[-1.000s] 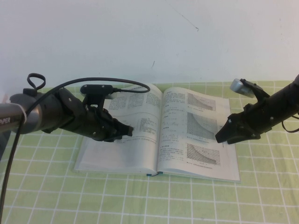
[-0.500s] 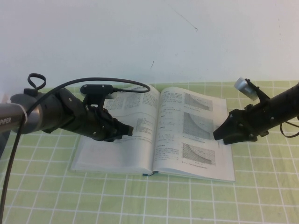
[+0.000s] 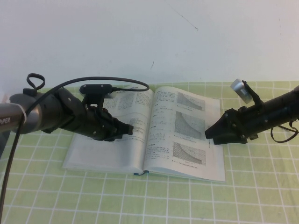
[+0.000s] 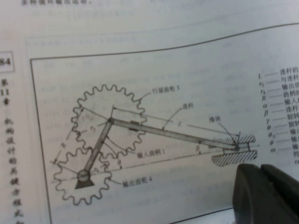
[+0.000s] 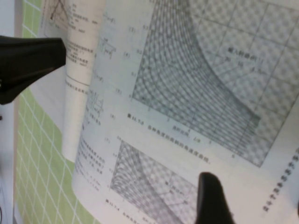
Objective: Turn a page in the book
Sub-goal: Open the closed book
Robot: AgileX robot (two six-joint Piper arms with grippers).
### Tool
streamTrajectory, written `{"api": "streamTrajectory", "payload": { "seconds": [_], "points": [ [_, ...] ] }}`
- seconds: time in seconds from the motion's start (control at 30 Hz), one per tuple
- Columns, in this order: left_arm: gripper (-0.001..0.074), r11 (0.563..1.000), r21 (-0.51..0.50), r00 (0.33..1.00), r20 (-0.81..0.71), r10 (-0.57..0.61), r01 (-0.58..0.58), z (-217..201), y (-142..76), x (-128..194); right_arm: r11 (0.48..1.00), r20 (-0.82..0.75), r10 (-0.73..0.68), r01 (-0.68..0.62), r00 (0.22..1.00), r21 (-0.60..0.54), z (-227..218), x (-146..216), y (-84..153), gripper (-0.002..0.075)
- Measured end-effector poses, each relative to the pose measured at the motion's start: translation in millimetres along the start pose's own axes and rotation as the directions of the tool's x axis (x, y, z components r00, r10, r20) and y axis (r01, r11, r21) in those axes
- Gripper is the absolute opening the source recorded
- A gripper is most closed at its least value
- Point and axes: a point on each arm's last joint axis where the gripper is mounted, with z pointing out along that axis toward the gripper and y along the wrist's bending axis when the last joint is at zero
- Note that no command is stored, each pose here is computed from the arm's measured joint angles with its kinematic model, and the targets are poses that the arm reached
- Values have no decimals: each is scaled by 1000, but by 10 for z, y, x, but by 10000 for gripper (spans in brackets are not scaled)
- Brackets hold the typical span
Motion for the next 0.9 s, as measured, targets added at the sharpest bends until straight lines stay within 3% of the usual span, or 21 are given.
{"api": "streamTrajectory", "payload": {
  "seconds": [0.53,0.9],
  "points": [
    [-2,1000,5,1000,-4,-4,4,0,-4,4,999,38,-20,19,999,47,230,-44,156,386],
    [-2,997,32,998,-1,-66,66,-2,-23,-2,995,118,-91,93,989,-17,503,-88,337,386]
  ]
}}
